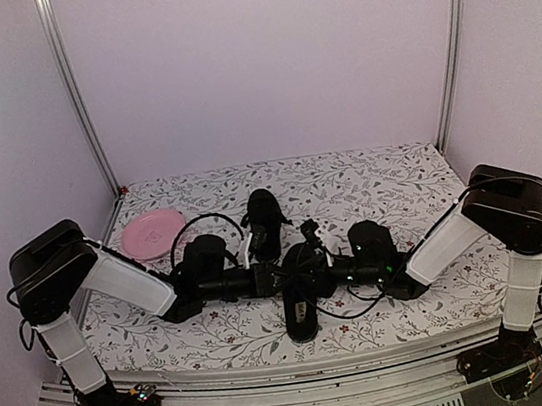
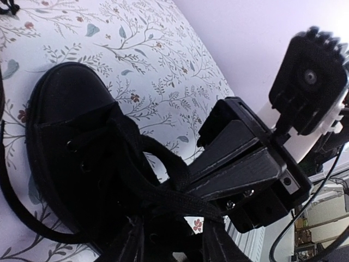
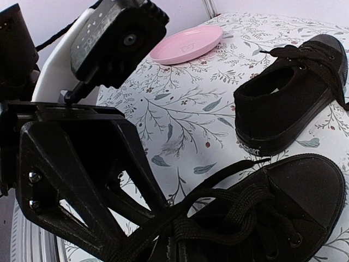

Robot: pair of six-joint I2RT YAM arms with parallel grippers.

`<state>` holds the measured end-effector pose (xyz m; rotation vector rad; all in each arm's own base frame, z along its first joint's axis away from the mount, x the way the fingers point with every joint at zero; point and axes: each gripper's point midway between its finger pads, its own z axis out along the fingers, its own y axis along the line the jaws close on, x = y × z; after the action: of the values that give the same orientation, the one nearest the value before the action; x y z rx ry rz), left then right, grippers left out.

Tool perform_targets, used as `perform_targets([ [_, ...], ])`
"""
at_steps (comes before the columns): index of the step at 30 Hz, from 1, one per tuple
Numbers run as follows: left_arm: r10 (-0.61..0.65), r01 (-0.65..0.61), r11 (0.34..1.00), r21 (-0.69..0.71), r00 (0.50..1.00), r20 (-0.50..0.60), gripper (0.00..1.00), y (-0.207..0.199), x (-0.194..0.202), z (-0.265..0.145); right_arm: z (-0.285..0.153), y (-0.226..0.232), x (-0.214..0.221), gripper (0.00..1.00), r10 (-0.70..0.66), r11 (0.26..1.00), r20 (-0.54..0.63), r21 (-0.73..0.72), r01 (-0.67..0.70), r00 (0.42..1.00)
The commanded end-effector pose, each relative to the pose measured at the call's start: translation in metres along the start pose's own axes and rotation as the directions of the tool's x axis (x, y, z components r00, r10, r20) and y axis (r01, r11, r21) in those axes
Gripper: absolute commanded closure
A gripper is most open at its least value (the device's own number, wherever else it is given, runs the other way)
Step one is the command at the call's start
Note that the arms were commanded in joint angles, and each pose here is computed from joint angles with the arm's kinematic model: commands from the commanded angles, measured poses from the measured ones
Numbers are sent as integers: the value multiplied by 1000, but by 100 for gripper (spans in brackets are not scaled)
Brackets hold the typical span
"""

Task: Tie the shoes
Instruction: Cross the shoelace over the shoelace.

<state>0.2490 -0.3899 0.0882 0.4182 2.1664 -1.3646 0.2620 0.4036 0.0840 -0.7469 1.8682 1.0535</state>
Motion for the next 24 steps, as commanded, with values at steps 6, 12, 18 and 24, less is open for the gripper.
perform_targets([
  [6, 27, -26, 996, 87, 1000, -10, 65, -8, -2, 10, -8, 2, -23, 98, 26, 999, 79, -28, -24, 997],
  [12, 23, -21, 995, 94, 1000, -12, 68, -9, -2, 10, -8, 5, -31, 98, 39, 998, 102, -61, -33, 994],
  [18, 16, -15, 995, 95, 1000, -10, 75, -7, -2, 12, -9, 7, -32, 98, 42, 997, 105, -73, -35, 994],
  [24, 12, -12, 994, 111, 1000, 1, 82, -7, -6, 14, -10, 9, -29, 98, 42, 996, 98, -83, -34, 994],
])
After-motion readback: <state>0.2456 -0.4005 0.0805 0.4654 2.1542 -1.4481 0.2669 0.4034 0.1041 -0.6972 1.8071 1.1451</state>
